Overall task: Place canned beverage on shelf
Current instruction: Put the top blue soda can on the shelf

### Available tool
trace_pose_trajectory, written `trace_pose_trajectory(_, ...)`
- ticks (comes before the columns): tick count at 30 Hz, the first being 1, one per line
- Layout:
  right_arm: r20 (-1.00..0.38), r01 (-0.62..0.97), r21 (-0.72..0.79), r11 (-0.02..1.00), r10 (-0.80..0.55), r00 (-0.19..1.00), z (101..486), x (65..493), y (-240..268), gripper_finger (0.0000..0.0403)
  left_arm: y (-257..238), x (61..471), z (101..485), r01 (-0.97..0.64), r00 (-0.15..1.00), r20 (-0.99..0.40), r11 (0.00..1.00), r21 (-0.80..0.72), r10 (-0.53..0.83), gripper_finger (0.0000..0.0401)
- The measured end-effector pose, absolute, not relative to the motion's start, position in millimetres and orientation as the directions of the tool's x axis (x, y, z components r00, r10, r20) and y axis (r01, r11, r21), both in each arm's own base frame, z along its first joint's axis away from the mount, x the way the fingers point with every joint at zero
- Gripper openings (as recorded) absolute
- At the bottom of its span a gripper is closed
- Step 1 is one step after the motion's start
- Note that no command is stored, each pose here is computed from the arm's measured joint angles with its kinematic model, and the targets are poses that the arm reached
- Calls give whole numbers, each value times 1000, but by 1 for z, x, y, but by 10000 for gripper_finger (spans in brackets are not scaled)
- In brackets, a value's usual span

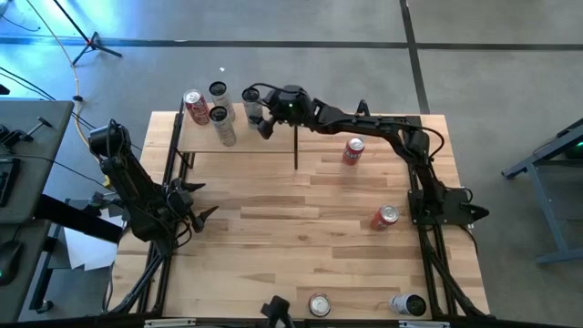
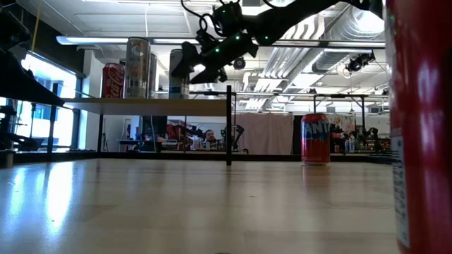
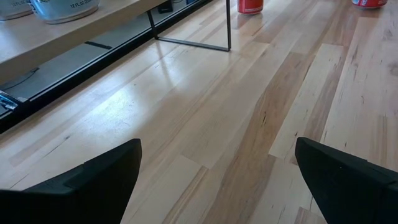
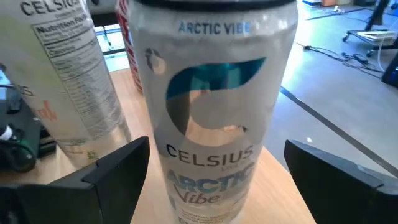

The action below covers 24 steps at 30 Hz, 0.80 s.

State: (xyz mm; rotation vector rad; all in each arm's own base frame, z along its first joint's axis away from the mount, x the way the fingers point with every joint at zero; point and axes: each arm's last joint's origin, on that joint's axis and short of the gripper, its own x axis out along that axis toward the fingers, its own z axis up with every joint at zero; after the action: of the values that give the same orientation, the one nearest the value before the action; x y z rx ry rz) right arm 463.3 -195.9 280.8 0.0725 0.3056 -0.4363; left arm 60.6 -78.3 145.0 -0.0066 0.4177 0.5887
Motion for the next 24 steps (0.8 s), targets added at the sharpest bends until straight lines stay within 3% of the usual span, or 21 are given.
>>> trace_pose_trajectory(10, -303, 404, 40, 914, -374, 876, 270, 466, -204, 349, -78, 61, 145, -540, 751, -384, 834, 112, 538, 400)
trace_pose_trajectory(20, -289, 379, 59, 924, -347, 892, 269, 468, -203, 237, -78, 61, 145, -540, 751, -384, 834, 112, 538, 400)
trace_pose_trajectory(24, -288, 382, 77, 921, -347, 893, 269, 468, -202, 228, -78, 61, 145, -540, 751, -384, 834, 112, 538, 400)
